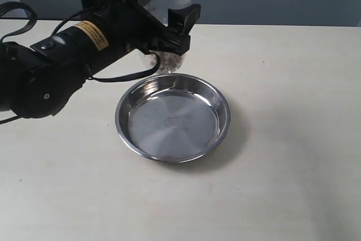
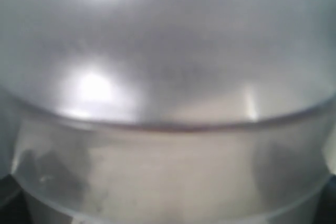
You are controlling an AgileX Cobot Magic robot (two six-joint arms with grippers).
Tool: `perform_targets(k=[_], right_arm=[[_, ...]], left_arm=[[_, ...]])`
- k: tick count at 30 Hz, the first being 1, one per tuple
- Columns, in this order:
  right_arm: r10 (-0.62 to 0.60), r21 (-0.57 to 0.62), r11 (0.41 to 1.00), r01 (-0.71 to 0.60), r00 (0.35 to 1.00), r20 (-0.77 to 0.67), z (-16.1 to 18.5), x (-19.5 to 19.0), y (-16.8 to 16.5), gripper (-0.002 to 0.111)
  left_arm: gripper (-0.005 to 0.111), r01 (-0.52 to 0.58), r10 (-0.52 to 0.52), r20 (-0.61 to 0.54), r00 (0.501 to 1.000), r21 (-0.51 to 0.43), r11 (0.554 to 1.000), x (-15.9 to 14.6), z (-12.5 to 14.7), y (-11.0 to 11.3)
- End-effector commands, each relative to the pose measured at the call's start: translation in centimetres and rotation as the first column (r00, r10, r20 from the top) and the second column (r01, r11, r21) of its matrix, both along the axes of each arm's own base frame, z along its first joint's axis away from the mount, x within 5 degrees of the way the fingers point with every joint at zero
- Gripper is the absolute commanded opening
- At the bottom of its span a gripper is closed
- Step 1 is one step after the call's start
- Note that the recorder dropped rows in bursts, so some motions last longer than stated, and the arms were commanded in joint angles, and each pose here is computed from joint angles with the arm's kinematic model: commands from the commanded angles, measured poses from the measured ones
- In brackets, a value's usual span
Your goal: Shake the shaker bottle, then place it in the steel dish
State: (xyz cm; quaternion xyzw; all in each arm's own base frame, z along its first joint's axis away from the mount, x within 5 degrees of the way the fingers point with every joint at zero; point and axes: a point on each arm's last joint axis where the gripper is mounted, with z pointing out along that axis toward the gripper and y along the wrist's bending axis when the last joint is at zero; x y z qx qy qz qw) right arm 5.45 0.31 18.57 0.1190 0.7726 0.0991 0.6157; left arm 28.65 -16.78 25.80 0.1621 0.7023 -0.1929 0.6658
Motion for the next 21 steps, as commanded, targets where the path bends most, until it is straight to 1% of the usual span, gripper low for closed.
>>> perform_targets(k=[1, 5, 8, 12, 15, 18, 21], right_arm=[[0.001, -0.005, 1.0, 0.0, 1.0, 0.013, 0.0, 0.0, 0.0, -0.001], [0.001, -0.005, 1.0, 0.0, 1.0, 0.013, 0.0, 0.0, 0.0, -0.001], [0.001, -0.005, 1.0, 0.0, 1.0, 0.013, 0.0, 0.0, 0.0, -0.001], [0.001, -0.005, 1.0, 0.0, 1.0, 0.013, 0.0, 0.0, 0.0, -0.001], [0.001, -0.005, 1.0, 0.0, 1.0, 0.013, 0.0, 0.0, 0.0, -0.001], [0.001, -0.005, 1.0, 0.0, 1.0, 0.013, 0.0, 0.0, 0.0, -0.001], [0.001, -0.005, 1.0, 0.0, 1.0, 0.013, 0.0, 0.0, 0.0, -0.001]], left_arm=[[0.0, -0.009, 0.008, -0.016, 1.0, -0.056, 0.998, -0.4, -2.2, 0.2], [0.0, -0.017, 0.017, -0.005, 1.0, -0.12, 0.993, -0.5, -5.3, 0.4], [0.0, -0.01, 0.012, 0.013, 1.0, -0.119, 0.993, -0.4, -7.1, 0.3], [0.0, 0.008, -0.007, 0.009, 1.0, -0.103, 0.995, -0.2, -8.8, 0.0], [0.0, -0.022, 0.019, -0.032, 0.999, -0.094, 0.995, 0.1, -10.2, 0.1], [0.0, -0.023, 0.019, -0.036, 0.999, -0.115, 0.993, 0.2, -10.9, 0.0], [0.0, -0.023, 0.02, -0.033, 0.999, -0.115, 0.993, 0.3, -11.5, 0.0]])
